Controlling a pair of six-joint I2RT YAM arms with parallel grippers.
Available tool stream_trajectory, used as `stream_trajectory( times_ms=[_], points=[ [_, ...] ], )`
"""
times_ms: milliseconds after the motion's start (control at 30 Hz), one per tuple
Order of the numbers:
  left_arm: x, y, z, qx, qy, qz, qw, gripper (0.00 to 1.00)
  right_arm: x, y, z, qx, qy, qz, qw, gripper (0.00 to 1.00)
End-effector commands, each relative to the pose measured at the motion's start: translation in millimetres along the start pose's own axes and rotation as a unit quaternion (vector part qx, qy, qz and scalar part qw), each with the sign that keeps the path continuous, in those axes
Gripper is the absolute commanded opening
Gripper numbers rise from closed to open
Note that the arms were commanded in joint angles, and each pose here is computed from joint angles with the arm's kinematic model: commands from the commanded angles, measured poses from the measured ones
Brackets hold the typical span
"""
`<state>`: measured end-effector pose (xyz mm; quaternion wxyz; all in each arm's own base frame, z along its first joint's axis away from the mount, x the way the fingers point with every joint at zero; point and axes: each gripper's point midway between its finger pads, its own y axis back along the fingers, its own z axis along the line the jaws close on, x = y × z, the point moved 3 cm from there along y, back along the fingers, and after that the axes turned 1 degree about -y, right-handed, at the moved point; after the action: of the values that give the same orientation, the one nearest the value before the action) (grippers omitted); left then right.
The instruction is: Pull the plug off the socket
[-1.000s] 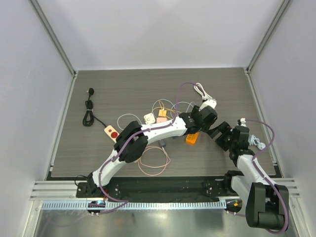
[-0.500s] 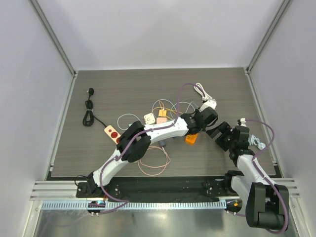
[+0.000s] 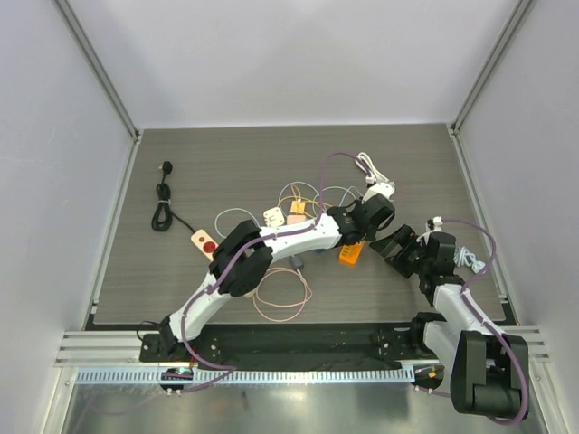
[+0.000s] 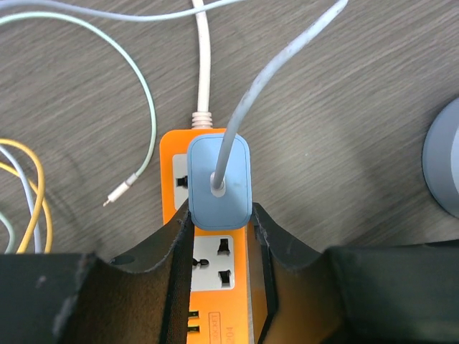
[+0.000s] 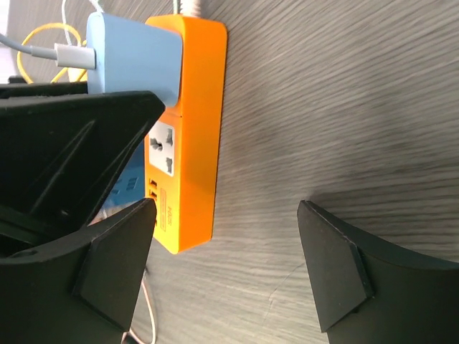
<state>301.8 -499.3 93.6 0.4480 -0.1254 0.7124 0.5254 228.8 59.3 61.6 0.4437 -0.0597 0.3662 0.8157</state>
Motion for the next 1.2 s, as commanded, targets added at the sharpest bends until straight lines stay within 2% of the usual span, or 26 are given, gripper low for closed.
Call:
stream_trajectory(
  times_ms=[0, 167, 367, 567, 733, 900, 1033, 1067, 1100, 1167],
  points=[
    [-54.5, 40.8, -11.5, 0.049, 0.052, -0.064, 0.995, 0.0, 1.6, 3.5, 13.9, -0.051, 0.025, 0.001, 0.998, 0.86],
    [-64.7, 59.4, -13.9, 0.072, 0.07, -0.073, 0.992, 0.0, 1.8, 5.6, 19.4, -0.071, 0.03, -0.003, 0.997, 0.87],
    [-71.0, 71.9, -20.2, 0.1, 0.093, -0.076, 0.988, 0.0, 12.4, 3.7, 27.7, -0.123, 0.025, 0.025, 0.992, 0.86],
    [-65.4, 75.0, -27.6, 0.129, 0.116, -0.067, 0.983, 0.0, 9.9, 4.7, 30.6, -0.13, 0.032, 0.017, 0.991, 0.84],
    [-66.3, 83.6, -21.2, 0.12, 0.119, -0.069, 0.983, 0.0, 9.0, 5.2, 29.1, -0.123, 0.033, 0.011, 0.992, 0.83],
    [-67.4, 102.3, 23.8, 0.059, 0.103, -0.057, 0.991, 0.0, 10.2, 3.2, 26.5, -0.117, 0.028, 0.018, 0.993, 0.83],
    [-63.3, 125.8, 79.1, 0.022, 0.138, -0.06, 0.988, 0.0, 11.8, 2.1, 25.0, -0.115, 0.025, 0.023, 0.993, 0.83],
    [-74.0, 146.4, 90.9, 0.025, 0.153, -0.08, 0.985, 0.0, 12.0, 1.9, 24.7, -0.114, 0.025, 0.024, 0.993, 0.82],
    [-56.9, 141.9, 113.8, 0.004, 0.16, -0.064, 0.985, 0.0, 11.9, 2.0, 25.1, -0.115, 0.025, 0.024, 0.993, 0.83],
    [-59.5, 162.1, 134.6, 0.003, 0.182, -0.076, 0.98, 0.0, 11.9, 2.3, 25.3, -0.116, 0.025, 0.023, 0.993, 0.83]
  ],
)
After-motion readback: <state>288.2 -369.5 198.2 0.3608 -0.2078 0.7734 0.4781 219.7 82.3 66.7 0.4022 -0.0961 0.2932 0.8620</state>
